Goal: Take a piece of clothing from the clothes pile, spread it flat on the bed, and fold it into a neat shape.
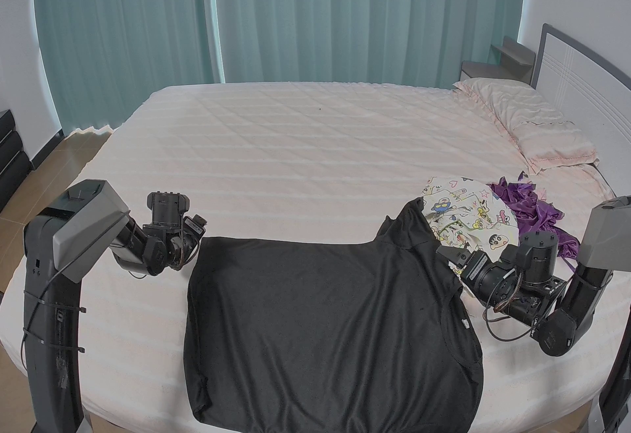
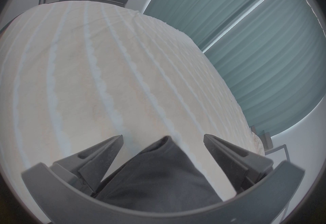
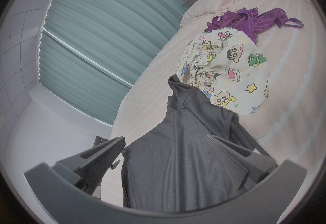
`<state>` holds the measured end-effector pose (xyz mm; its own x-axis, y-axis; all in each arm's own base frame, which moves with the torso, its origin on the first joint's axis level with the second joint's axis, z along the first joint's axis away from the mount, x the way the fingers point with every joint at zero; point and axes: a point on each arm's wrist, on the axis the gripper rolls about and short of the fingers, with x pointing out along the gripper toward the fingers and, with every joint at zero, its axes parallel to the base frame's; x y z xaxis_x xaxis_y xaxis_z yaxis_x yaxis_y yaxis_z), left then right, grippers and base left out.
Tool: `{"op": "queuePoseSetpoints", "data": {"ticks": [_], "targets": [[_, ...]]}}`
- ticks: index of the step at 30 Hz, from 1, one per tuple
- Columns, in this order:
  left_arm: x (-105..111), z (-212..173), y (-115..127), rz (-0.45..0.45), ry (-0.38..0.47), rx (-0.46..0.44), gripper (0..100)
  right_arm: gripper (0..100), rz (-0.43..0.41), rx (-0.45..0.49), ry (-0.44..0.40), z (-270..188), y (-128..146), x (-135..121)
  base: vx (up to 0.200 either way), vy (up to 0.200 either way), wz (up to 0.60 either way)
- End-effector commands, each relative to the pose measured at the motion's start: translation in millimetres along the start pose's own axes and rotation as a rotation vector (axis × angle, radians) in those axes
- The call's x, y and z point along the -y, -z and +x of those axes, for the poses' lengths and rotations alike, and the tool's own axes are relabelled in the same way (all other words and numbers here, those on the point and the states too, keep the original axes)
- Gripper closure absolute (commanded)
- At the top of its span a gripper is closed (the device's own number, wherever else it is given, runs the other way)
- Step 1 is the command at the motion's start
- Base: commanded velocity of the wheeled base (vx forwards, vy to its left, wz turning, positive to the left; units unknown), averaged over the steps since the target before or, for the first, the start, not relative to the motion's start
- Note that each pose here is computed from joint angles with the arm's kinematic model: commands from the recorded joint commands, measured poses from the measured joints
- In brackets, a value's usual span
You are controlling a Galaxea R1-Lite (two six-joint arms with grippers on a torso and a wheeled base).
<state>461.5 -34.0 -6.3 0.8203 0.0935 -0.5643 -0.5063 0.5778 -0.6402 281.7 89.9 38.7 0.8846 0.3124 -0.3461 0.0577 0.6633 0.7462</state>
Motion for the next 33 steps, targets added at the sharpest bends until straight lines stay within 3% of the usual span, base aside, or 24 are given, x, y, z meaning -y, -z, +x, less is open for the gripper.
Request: {"op": "queuePoseSetpoints", "data": {"ticks": [1,9,14,22,30,33], "targets": [[2.9,-63.9,-11.7,-0.003,0.034,-0.052,0,0,-0.004,0.011,-0.016,-14.0,-3.5,-6.1,0.0,0.0,0.0],[-27.6,-135.8,4.2,-0.048,0.069,-0.197,0,0,-0.002,-0.034,0.029,-35.8,5.6,2.4,0.0,0.0,0.0],[-48.3,-169.8,27.6,-0.019,0.063,-0.294,0,0,-0.001,-0.077,0.066,-40.7,15.1,9.5,-0.2,0.0,0.0],[-68.1,-180.4,41.5,-0.006,0.051,-0.351,0,0,-0.007,-0.113,0.092,-49.6,24.8,16.4,-0.2,0.0,0.0],[-73.0,-188.0,57.0,0.033,0.041,-0.414,0,0,-0.019,-0.102,0.056,-51.3,30.2,17.6,-0.2,0.0,0.0],[-71.3,-188.4,59.7,0.041,0.046,-0.42,0,0,-0.022,-0.105,0.058,-50.5,32.0,19.4,0.0,0.0,0.0]]}}
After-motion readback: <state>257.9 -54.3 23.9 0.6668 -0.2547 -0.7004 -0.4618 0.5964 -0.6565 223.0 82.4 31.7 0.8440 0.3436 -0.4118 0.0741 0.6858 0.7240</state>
